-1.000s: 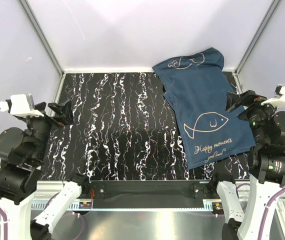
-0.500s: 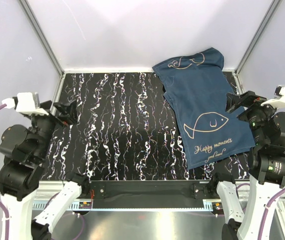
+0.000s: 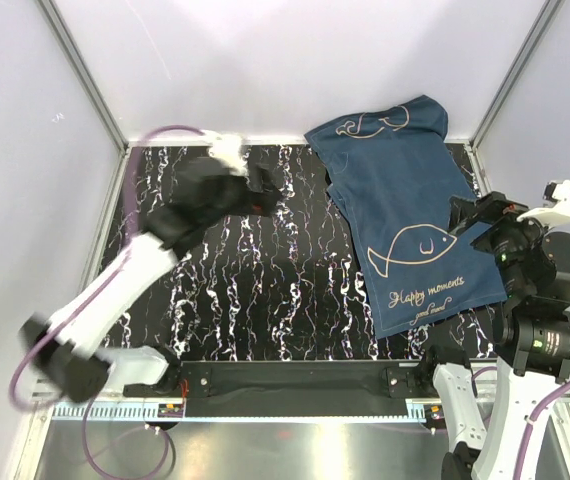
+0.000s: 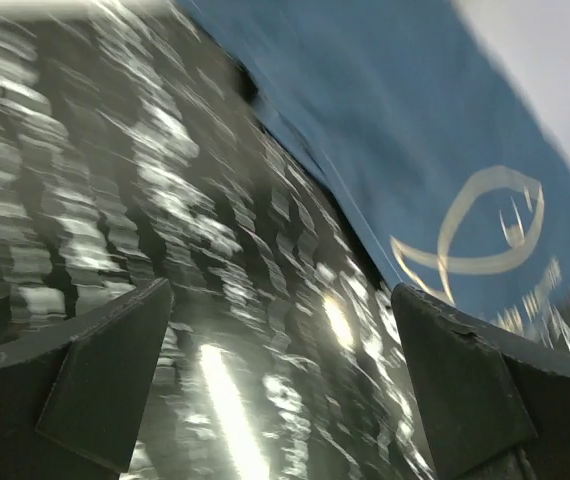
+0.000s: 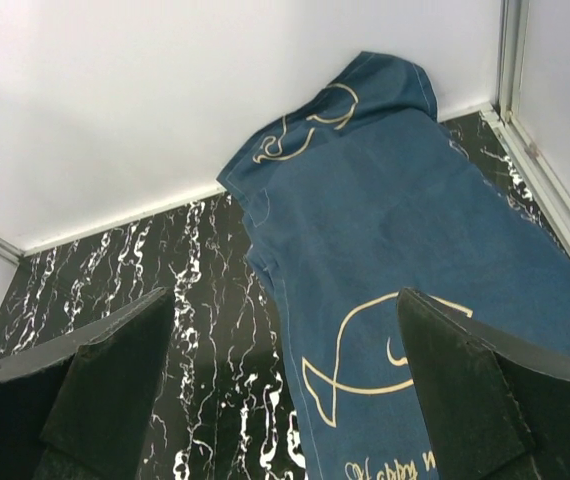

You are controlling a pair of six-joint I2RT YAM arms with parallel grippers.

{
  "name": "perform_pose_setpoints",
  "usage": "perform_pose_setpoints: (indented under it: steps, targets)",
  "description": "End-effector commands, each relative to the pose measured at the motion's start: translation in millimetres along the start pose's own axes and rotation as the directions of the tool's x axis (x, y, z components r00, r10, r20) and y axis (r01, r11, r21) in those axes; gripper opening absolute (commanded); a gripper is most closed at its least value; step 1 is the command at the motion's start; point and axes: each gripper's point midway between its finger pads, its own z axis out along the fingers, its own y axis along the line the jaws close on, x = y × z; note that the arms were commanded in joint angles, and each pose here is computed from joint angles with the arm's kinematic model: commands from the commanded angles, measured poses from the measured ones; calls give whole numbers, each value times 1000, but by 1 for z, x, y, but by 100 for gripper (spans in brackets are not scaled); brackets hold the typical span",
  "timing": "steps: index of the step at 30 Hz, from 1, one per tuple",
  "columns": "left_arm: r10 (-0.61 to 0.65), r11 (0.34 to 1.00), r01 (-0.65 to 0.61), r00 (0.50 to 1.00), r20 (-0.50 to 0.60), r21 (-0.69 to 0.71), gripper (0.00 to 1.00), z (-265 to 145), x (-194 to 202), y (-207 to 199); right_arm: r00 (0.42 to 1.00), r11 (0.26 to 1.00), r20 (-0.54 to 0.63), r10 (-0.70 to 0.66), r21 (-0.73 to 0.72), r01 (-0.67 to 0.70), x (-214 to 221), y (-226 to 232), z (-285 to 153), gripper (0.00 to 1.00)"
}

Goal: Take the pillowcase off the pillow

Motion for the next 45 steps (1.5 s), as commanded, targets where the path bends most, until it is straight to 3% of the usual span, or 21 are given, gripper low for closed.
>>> perform_pose_setpoints:
  steps: [1, 7, 8, 13, 19, 27, 34, 45]
  targets:
    - [-80, 990, 82, 997, -21, 116, 99, 44, 3, -59, 1000, 1000, -8, -7, 0, 7, 3, 0, -3, 100]
    - [-77, 988, 96, 986, -150, 122, 99, 121, 56, -105, 999, 1000, -33, 1, -17, -2, 12, 1, -5, 100]
    - [-85, 986, 111, 975, -203, 121, 99, 139, 79, -109, 1000, 1000, -29, 3, -20, -4, 13, 2, -7, 100]
    - [-45, 981, 90, 967, -251, 171, 99, 176, 110, -147, 999, 999, -49, 14, -33, -15, 21, 3, -8, 100]
    - [16, 996, 16, 941, -339, 90, 99, 216, 156, -156, 998, 998, -55, 19, -54, -22, 26, 8, -18, 100]
    - [93, 993, -118, 895, -436, -29, 99, 221, 216, -145, 998, 998, -56, 22, -61, -25, 27, 11, -29, 100]
    - [288, 957, -253, 874, -392, 140, 99, 224, 249, -168, 996, 995, -76, 43, -89, -50, 31, 16, -31, 100]
    - [344, 938, -321, 828, -442, 129, 99, 246, 285, -155, 998, 997, -64, 15, -78, -20, 25, 18, -47, 99]
